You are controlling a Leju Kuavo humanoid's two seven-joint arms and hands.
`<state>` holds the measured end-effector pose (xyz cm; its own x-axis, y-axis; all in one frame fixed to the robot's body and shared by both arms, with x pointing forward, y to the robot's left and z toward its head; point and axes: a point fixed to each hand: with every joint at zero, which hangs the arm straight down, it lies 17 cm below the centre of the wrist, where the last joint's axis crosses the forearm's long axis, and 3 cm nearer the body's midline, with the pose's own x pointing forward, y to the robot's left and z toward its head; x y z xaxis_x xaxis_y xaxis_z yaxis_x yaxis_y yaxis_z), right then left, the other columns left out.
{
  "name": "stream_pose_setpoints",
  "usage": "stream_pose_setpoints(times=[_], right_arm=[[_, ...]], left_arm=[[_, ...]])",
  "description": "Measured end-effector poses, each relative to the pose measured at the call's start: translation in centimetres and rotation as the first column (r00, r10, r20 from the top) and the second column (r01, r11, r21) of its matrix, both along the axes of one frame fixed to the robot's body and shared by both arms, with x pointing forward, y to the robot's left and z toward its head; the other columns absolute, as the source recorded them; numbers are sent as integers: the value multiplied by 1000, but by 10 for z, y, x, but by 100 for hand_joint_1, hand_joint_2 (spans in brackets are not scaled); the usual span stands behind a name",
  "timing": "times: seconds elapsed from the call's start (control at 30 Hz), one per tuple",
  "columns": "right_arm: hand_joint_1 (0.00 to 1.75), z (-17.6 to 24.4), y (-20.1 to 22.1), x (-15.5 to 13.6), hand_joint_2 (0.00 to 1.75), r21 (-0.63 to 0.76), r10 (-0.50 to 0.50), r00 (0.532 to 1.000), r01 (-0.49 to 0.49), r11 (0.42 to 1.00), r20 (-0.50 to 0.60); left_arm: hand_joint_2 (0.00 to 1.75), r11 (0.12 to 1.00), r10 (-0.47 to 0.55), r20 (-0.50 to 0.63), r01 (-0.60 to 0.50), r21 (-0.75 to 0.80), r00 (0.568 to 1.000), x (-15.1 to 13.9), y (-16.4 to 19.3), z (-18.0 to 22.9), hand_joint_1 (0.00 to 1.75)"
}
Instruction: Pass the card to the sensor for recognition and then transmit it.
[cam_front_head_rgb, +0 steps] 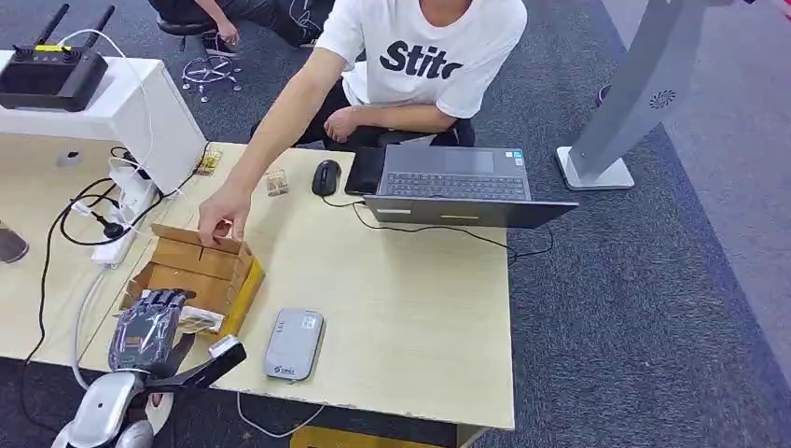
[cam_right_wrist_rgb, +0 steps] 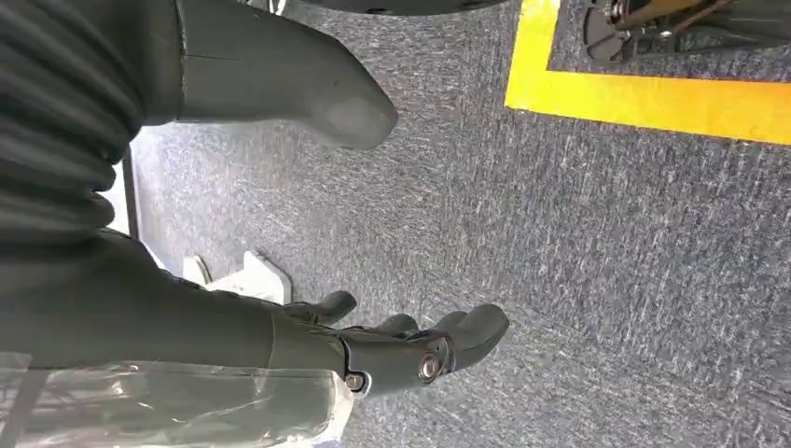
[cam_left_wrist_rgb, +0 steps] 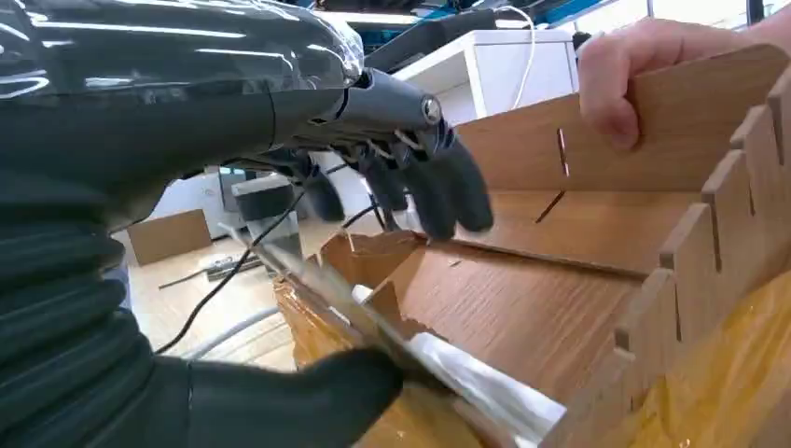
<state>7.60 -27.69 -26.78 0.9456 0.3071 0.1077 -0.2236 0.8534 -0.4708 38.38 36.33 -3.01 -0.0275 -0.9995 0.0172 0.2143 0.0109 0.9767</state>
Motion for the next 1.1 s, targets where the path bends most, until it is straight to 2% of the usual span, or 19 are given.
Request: stream_pose_setpoints(times=[0.13,0.23,0.5,0.53,0.87,1.1], right_arm=[[0,0,0,0,175,0,0,1000,0,1000,1],[0,0,0,0,175,0,1,1000,-1,1000,1],[0,0,0,1,175,0,4,1000,-4,1000,2],[0,0,0,1,175,0,5,1000,-5,1000,3],[0,0,0,1,175,0,4,1000,-4,1000,5],[0,0,0,1,175,1,-1,1000,1,1000,9]], left_arm=[[175,1000,-1,-8,1,-6,1000,-1,-1,-3,175],[175,1000,-1,-8,1,-12,1000,0,-2,-3,168],[175,1000,-1,-9,0,-21,1000,0,-4,-4,175],[175,1000,-1,-9,0,-21,1000,0,-4,-4,171],[175,1000,-1,5,1,-20,1000,4,-2,1,175],[175,1000,-7,104,9,-19,995,25,6,43,175]])
